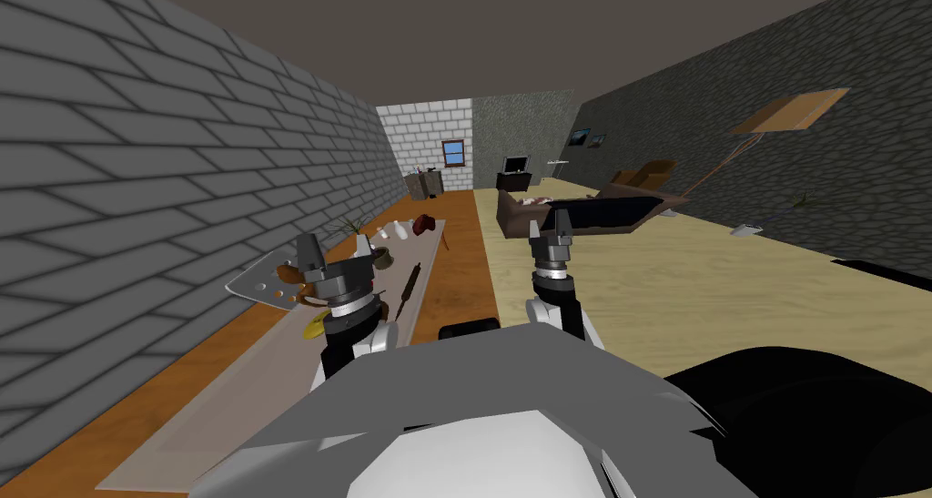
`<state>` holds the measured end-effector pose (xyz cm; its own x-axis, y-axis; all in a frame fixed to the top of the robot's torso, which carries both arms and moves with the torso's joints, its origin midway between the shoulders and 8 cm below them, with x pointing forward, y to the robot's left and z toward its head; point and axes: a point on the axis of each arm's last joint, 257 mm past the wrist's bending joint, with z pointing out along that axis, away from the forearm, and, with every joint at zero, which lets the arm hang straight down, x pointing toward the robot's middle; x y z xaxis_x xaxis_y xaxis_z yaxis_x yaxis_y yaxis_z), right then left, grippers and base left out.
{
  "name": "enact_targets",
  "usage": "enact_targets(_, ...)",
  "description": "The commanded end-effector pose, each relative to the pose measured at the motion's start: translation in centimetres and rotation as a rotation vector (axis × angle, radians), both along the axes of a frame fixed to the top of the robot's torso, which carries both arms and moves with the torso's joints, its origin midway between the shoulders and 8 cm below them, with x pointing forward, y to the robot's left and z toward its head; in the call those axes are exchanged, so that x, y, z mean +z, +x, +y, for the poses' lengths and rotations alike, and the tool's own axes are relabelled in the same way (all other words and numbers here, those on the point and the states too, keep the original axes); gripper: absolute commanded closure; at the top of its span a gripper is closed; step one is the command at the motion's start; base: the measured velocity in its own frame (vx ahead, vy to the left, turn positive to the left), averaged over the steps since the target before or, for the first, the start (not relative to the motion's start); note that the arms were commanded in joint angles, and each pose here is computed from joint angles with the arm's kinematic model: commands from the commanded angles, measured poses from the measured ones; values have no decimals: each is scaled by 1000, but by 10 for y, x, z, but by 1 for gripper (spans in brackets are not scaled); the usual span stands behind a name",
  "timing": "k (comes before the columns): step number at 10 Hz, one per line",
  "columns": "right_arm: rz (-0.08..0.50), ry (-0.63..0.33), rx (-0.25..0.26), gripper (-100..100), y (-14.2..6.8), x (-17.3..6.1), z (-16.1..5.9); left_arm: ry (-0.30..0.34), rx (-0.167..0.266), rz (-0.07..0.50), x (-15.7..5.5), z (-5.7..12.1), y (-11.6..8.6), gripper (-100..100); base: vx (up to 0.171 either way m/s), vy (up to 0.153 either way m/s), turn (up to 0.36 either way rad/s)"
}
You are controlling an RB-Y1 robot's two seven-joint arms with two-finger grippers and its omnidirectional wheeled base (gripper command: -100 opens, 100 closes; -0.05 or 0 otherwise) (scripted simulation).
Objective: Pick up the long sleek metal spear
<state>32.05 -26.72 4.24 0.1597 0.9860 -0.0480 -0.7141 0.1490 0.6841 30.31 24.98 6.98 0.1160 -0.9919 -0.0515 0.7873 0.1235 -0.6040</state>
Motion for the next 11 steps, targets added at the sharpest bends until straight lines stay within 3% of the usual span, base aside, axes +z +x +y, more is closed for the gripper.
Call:
enact_targets(1,0,0,0,0,0,0,0,14,-10,51,-15,3,7,-100,53,-42,23)
enact_targets(4,0,0,0,0,0,0,0,12,-11,167,-50,17,22,-100,113,-79,36)
enact_targets(8,0,0,0,0,0,0,0,-48,25,389,-126,56,40,-100,153,-97,42)
enact_targets(9,0,0,0,0,0,0,0,-48,25,389,-126,56,40,-100,145,-79,19)
enact_targets(10,0,0,0,0,0,0,0,-74,40,453,-150,69,41,-100,117,-93,28)
enact_targets(11,0,0,0,0,0,0,0,-74,40,453,-150,69,41,-100,79,-67,22)
